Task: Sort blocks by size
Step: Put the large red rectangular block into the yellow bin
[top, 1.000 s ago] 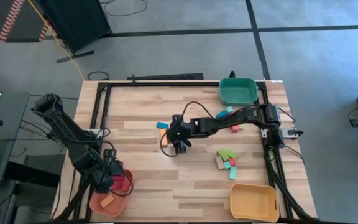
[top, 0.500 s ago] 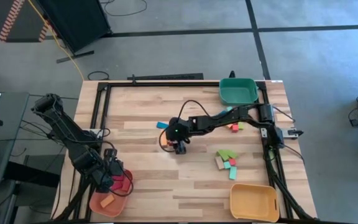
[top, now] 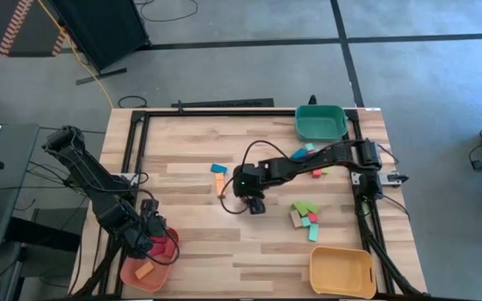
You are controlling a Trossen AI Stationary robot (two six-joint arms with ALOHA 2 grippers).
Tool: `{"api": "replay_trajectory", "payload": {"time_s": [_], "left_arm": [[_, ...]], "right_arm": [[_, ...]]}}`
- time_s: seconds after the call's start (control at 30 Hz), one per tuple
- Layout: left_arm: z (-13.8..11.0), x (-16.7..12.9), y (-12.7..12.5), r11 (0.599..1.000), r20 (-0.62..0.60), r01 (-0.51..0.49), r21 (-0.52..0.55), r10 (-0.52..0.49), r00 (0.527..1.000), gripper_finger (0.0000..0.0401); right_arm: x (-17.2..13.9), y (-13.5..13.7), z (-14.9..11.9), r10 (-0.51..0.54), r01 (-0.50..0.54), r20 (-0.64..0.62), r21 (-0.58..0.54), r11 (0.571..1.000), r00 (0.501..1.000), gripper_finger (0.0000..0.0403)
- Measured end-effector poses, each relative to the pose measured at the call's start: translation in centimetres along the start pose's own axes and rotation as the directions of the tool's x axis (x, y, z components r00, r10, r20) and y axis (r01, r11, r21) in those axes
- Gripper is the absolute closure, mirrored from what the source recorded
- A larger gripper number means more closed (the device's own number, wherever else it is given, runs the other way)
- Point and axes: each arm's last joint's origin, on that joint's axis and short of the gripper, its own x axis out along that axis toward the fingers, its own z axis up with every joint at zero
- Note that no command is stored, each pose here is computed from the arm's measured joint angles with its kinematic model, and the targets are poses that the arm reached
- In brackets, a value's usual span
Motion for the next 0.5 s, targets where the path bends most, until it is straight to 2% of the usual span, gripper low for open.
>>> {"api": "replay_trajectory", "payload": {"time_s": [0.17,0.23,0.37,0.43,0.5], "left_arm": [[0.0,0.0,0.0,1.000,0.003,-0.004,0.000,0.004,1.000,0.0161],[0.0,0.0,0.0,1.000,0.004,-0.005,0.000,0.005,1.000,0.0161],[0.0,0.0,0.0,1.000,0.006,-0.006,0.000,0.006,1.000,0.0161],[0.0,0.0,0.0,1.000,0.006,-0.006,-0.001,0.006,1.000,0.0161],[0.0,0.0,0.0,1.000,0.006,-0.006,-0.001,0.006,1.000,0.0161]], "right_arm": [[-1.2,1.2,-0.2,0.021,-0.022,-0.050,-0.015,1.000,0.999,0.0113],[-1.6,1.5,-0.1,0.018,-0.017,-0.041,0.012,1.000,0.999,0.0113],[-2.1,1.0,0.3,-0.041,0.041,-0.005,0.224,0.974,0.999,0.0113],[-1.9,0.4,0.2,-0.053,0.052,-0.009,0.368,0.928,0.999,0.0113],[-1.5,-0.2,0.2,-0.066,0.052,0.009,0.510,0.859,0.998,0.0113]]}}
